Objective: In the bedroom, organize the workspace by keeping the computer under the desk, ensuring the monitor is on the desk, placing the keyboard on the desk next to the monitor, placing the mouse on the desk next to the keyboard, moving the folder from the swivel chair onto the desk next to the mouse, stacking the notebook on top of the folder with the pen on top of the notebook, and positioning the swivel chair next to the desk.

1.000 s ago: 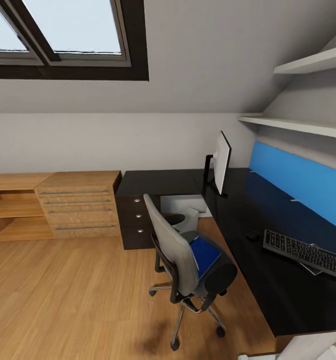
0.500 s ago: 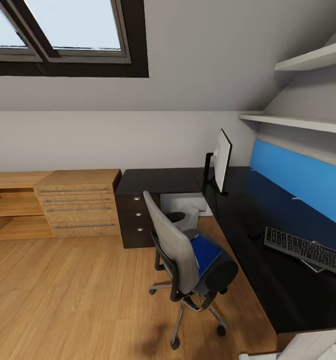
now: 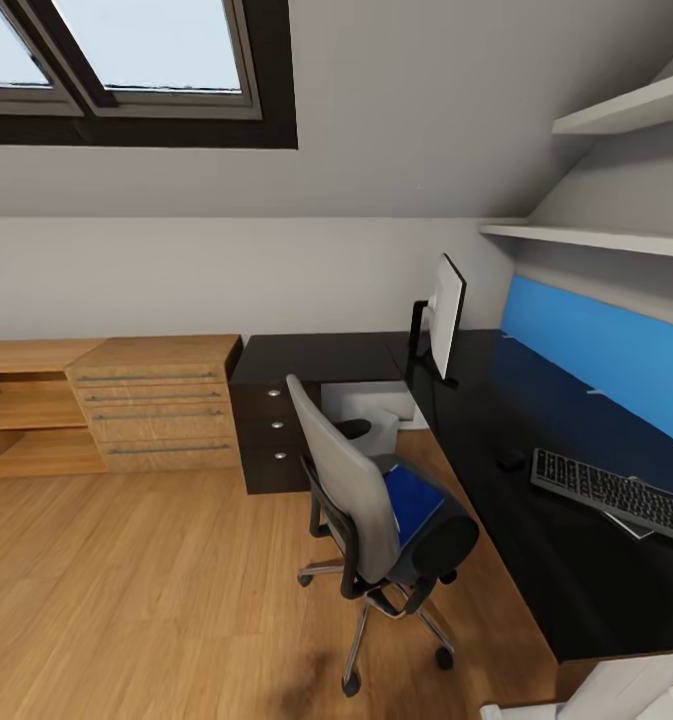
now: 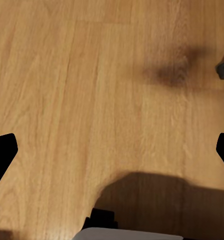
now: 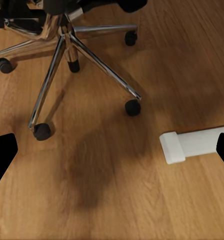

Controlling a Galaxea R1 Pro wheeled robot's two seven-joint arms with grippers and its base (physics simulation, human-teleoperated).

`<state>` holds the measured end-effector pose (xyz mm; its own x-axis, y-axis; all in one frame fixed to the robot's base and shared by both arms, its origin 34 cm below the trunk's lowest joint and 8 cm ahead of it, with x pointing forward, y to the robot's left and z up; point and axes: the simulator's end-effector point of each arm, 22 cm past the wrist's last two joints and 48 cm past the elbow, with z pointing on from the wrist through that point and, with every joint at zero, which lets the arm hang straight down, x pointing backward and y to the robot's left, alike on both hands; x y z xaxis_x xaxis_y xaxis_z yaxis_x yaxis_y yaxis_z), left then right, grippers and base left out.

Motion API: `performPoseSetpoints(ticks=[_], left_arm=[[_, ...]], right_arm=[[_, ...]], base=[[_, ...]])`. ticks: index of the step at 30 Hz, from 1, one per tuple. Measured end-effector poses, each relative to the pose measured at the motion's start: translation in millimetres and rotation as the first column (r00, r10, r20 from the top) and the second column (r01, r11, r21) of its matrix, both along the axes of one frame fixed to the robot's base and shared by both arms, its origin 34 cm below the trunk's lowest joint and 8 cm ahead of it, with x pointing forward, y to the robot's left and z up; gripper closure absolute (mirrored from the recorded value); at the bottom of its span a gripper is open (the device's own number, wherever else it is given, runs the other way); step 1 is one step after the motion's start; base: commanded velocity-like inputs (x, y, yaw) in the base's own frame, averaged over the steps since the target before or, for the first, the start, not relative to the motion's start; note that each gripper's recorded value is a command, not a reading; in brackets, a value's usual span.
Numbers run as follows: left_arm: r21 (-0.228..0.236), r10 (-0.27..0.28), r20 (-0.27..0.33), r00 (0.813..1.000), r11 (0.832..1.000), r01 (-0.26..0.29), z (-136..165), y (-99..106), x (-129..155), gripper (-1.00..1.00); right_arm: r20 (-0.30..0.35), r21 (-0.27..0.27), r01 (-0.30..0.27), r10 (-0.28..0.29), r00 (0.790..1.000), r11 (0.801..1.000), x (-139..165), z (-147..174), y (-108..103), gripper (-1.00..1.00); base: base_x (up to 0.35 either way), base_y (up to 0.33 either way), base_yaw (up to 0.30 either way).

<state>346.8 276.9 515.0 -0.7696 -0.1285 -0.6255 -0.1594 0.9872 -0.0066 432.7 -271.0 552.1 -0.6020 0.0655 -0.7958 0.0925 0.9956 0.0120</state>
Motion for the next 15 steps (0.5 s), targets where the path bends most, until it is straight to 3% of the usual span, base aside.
performPoseSetpoints(ticks=[15], left_arm=[[-0.001, -0.001, 0.003, 1.0, 1.0, 0.001, -24.4, -0.6, 0.6, -1.0]], right_arm=[[0.001, 0.0, 0.0, 0.0, 1.0, 1.0, -0.6, -24.8, 0.0, -1.0]], base=[[0.0, 0.0, 0.0]])
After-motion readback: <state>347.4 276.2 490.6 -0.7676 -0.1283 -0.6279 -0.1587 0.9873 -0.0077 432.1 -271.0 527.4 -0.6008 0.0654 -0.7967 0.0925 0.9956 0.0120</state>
